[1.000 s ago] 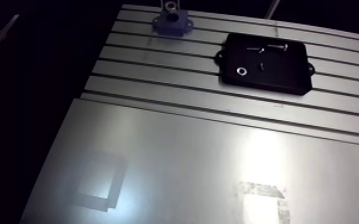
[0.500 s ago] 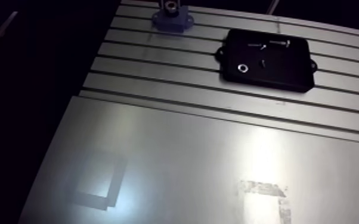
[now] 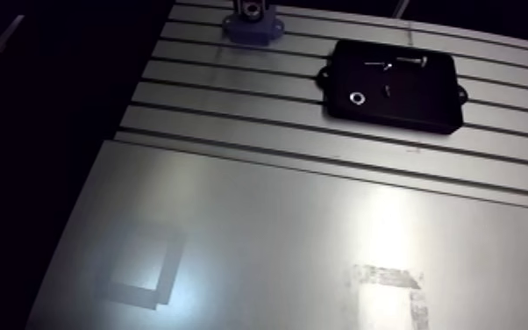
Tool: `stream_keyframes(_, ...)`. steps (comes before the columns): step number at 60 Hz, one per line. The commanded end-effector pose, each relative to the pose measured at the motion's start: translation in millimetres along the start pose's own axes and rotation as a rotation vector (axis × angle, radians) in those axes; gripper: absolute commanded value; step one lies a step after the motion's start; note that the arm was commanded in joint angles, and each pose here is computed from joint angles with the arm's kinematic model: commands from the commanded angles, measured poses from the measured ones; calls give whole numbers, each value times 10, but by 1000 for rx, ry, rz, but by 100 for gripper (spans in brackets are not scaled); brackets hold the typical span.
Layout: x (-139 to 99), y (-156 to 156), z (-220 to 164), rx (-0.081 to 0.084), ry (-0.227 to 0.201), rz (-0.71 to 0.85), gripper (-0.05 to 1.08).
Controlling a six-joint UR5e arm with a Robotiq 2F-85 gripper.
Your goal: Pick up the bearing and press it into the housing until flush.
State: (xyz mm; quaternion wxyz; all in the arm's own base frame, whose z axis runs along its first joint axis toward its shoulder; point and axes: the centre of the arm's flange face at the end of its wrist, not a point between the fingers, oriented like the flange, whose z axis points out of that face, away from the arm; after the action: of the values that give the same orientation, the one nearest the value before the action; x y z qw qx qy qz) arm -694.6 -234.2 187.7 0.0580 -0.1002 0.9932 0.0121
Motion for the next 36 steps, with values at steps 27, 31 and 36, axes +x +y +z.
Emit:
stream_keyframes(27,-9,-6,65,0,-11,-5,66)
stream_keyframes(31,-10,-7,65,0,-11,-5,66)
stream_keyframes(36,-10,-7,65,0,-11,-5,66)
